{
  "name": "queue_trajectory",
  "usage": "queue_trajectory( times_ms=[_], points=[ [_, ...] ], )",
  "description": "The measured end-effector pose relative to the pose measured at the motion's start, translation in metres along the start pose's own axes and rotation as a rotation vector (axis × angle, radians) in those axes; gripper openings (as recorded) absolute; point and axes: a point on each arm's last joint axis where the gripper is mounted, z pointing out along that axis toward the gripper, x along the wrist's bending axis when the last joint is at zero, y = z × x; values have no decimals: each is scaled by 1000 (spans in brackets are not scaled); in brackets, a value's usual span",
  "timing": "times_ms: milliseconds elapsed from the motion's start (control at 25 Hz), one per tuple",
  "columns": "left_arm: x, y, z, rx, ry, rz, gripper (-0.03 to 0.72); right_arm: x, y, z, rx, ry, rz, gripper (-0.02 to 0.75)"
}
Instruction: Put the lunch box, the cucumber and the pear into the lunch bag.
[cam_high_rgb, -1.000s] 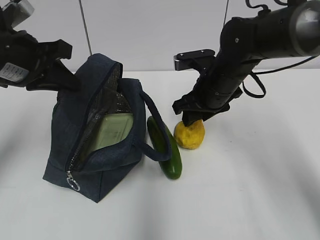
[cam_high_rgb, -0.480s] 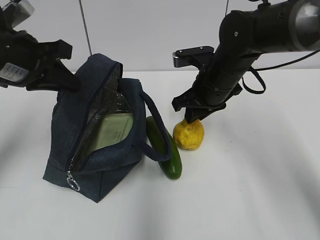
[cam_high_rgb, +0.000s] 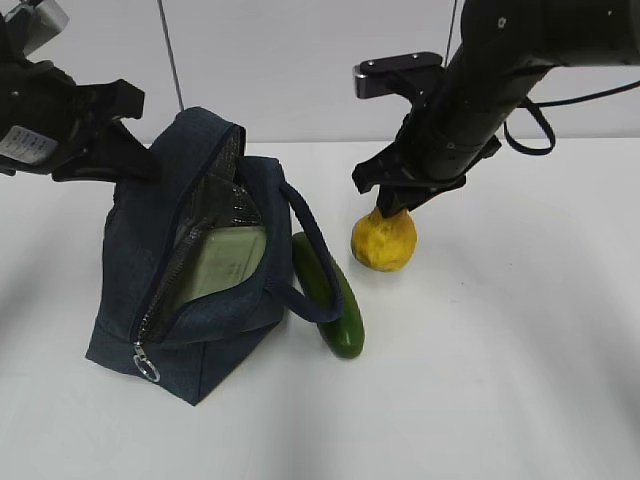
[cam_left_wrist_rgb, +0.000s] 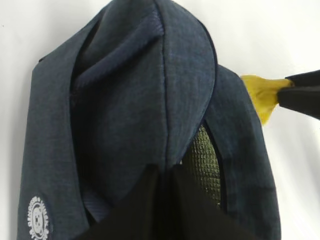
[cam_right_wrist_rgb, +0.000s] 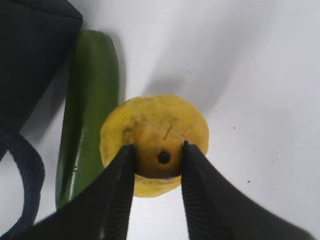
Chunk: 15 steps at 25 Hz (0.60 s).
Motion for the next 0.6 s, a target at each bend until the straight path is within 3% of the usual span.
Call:
queue_trajectory(
  times_ms=[440, 600],
  points=[
    [0, 0, 0, 0, 0, 0, 3, 6, 5, -73, -148, 6, -13, 242],
    [0, 0, 0, 0, 0, 0, 3, 14, 6, -98, -211, 72, -33, 242]
  ],
)
